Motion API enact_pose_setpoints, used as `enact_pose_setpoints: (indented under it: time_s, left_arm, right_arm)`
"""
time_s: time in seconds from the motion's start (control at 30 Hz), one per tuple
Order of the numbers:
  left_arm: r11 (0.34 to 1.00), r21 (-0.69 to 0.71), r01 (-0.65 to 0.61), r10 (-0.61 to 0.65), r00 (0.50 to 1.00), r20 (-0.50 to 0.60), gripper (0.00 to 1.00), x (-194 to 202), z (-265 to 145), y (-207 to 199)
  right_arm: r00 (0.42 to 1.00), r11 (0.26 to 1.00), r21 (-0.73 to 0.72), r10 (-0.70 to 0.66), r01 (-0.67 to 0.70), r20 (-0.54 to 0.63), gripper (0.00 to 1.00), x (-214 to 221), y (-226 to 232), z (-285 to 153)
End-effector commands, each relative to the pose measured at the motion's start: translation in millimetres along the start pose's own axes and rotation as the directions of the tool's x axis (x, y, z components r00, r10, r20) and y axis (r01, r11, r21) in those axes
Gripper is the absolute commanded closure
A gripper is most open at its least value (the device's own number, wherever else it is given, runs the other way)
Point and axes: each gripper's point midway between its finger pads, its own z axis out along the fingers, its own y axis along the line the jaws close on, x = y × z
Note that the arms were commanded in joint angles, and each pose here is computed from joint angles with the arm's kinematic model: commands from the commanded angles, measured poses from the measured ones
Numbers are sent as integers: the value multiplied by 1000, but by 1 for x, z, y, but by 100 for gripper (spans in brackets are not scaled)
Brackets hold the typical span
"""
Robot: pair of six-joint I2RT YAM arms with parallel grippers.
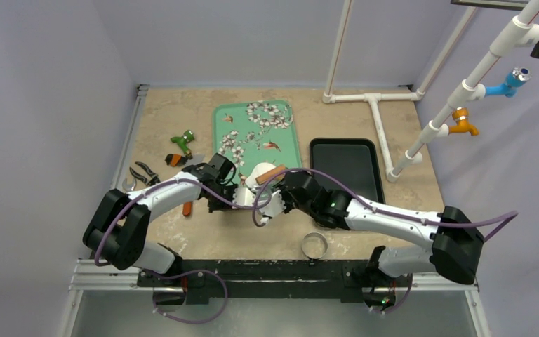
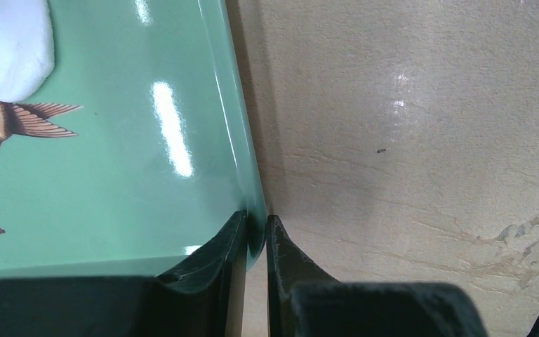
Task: Roll out the dumpling wrappers from the dough
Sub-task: Flatten out the dough on the work surface.
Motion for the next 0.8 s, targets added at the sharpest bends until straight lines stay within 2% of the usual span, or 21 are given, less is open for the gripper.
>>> enact_pose_setpoints:
  time_s: [0.0,0.13,0.3,0.47,0.53,0.63,0.73,0.77]
  left_arm:
    - [998,54,25,-25,1000,-4,100,4,-2,-15]
    - [999,36,21,-20,1000,-12,100,5,-4,-12]
    - [999,27,30,-31,999,31,100,-5,-8,-8]
    - [997,59,44,-49,995,83,100,-17,-12,-5]
    - [997,59,52,-57,995,87,100,-18,-14,-2]
    - [997,53,49,-53,995,83,100,-17,-15,-1]
    - [998,44,40,-43,996,77,100,-14,-16,-3]
    - [999,38,37,-39,997,70,100,-13,-16,-3]
  right_arm:
    - [983,974,137,171,-179,64,100,-2,-53,-3]
    - [937,933,88,350,-349,7,100,-2,-86,-6]
    - [944,944,31,330,-329,1,100,9,-60,-25]
    - [920,920,26,392,-391,-16,100,30,-42,-46]
    - [892,891,33,452,-452,10,100,36,-47,-52]
    - [754,752,49,655,-657,55,100,58,-68,-52]
    - [646,645,49,758,-763,90,100,59,-84,-45]
    - [594,594,29,800,-804,86,100,57,-89,-43]
